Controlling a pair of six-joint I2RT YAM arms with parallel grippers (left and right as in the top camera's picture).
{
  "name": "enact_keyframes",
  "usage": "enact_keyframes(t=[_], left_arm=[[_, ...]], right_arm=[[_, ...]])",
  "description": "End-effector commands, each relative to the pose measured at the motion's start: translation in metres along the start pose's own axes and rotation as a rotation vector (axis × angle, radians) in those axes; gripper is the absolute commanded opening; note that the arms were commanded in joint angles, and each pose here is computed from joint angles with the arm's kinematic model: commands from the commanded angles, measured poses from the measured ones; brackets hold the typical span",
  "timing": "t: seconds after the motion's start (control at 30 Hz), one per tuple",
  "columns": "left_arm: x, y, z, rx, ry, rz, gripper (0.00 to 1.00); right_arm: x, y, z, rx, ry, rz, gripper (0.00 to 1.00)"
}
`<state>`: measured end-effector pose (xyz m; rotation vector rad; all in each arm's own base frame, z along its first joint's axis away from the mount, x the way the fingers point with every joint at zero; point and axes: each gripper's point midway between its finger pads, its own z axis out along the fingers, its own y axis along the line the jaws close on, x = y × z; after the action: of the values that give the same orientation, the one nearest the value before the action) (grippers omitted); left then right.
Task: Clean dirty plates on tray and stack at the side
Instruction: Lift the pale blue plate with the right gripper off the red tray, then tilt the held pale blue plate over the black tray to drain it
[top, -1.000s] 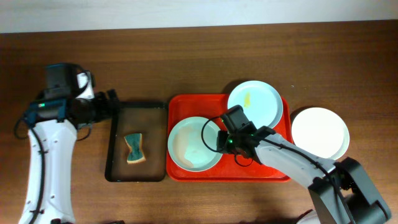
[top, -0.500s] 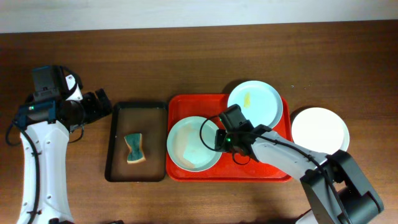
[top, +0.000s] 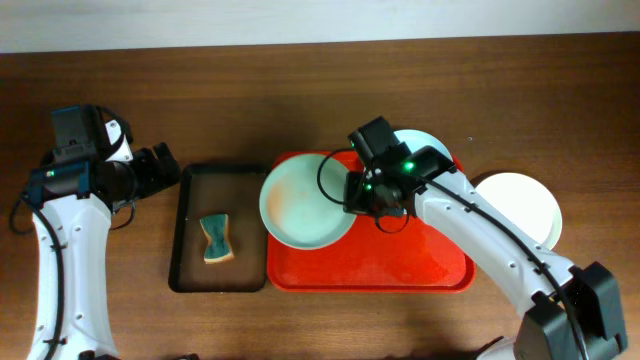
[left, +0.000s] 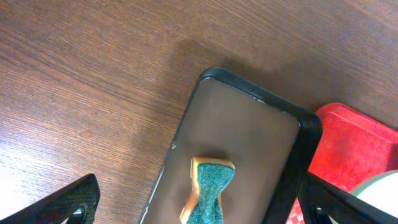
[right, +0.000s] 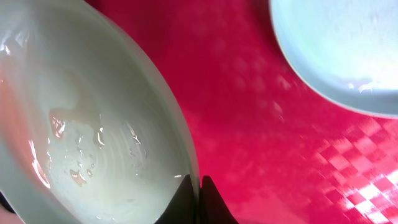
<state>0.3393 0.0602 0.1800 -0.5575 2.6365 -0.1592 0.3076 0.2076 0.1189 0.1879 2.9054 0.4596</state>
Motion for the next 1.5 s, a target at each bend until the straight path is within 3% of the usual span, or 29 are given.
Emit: enact_keyframes(t=[0.0, 0.3, 0.53, 0.87, 1.27, 1.47], left_arm=[[-0.005, -0.003, -0.005, 0.016, -0.017, -0.009, 0.99], [-0.005, -0.003, -0.005, 0.016, -0.017, -0.009, 0.99], [-0.005, -0.003, -0.005, 0.016, -0.017, -0.009, 0.99], [-0.005, -0.003, -0.005, 0.016, -0.017, -0.009, 0.99], [-0.005, -0.003, -0.005, 0.016, -0.017, -0.009, 0.99], [-0.005, -0.003, -0.005, 0.016, -0.017, -0.009, 0.99]], right_arm=[[-0.014, 0.014, -0.016, -0.050, -0.057, 0.049, 0.04], [-0.033, 0.061, -0.015, -0.171, -0.170, 0.056, 0.04], [-0.054, 0.079, -0.025, -0.146, -0.216, 0.003, 0.04], [-0.041, 0.100, -0.017, 0.192, -0.536, -0.250, 0.04], [-0.046, 0.140, -0.063, 0.413, -0.852, -0.605, 0.04], [-0.039, 0.167, -0.109, 0.626, -1.040, -0.781, 0.04]])
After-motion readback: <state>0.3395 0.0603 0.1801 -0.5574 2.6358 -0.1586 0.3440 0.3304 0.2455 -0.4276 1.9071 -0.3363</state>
